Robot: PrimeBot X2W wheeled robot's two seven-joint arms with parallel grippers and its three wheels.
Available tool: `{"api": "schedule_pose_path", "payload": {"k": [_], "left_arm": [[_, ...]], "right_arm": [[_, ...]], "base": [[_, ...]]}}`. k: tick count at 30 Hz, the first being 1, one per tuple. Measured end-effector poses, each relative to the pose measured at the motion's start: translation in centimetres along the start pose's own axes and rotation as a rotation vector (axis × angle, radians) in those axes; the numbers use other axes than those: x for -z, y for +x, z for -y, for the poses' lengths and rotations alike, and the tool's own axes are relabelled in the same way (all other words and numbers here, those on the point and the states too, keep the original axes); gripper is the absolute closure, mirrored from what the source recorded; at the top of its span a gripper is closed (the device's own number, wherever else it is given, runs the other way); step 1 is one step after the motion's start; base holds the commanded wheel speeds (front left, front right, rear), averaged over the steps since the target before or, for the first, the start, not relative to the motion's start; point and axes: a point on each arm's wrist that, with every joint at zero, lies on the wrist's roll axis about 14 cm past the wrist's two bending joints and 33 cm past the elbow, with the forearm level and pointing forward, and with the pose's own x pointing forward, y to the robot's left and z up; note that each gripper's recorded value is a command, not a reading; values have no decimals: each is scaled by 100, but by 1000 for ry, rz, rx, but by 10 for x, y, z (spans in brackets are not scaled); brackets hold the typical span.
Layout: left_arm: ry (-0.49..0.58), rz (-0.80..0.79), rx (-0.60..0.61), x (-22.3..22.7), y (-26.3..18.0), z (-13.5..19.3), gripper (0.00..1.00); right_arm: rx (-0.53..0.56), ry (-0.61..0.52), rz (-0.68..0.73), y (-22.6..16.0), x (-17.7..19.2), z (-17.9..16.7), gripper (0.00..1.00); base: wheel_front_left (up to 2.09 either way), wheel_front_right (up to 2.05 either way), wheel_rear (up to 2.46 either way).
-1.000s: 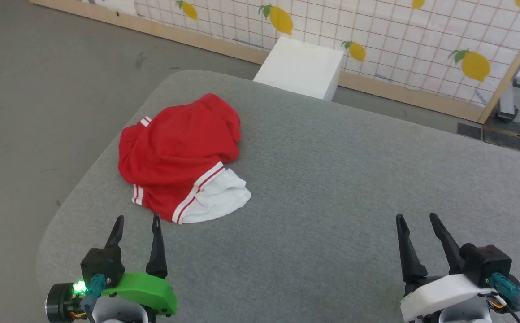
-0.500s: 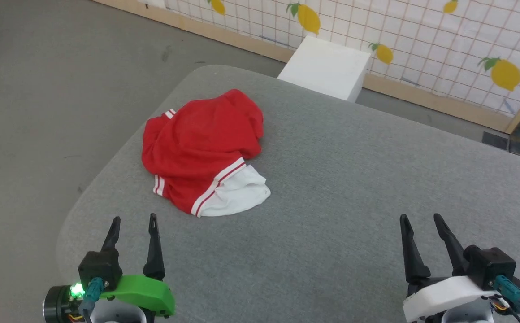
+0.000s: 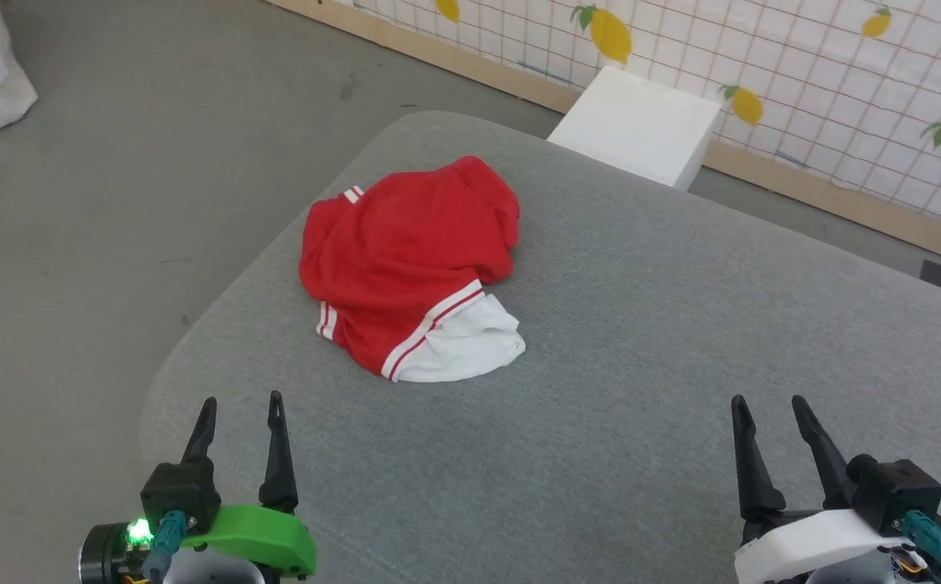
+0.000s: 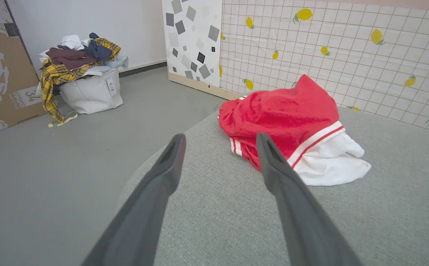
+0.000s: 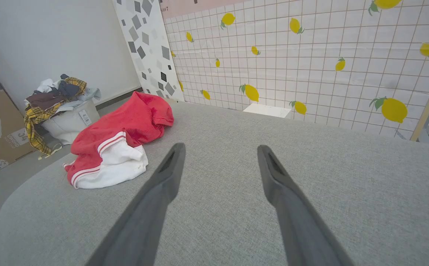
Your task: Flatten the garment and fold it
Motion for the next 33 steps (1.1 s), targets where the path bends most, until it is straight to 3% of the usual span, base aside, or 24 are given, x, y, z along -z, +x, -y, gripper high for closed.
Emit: {"api": "schedule_pose_path", "payload": {"k": [16, 33], "left_arm": [[8, 14, -99, 0, -20, -31, 0], [-26, 22, -49, -4, -4, -20, 0]], "right_arm": [[-73, 26, -14, 10, 9, -24, 0], [-60, 36, -27, 10, 13, -18, 0]], "base": [[0, 0, 0], [0, 0, 0]]}}
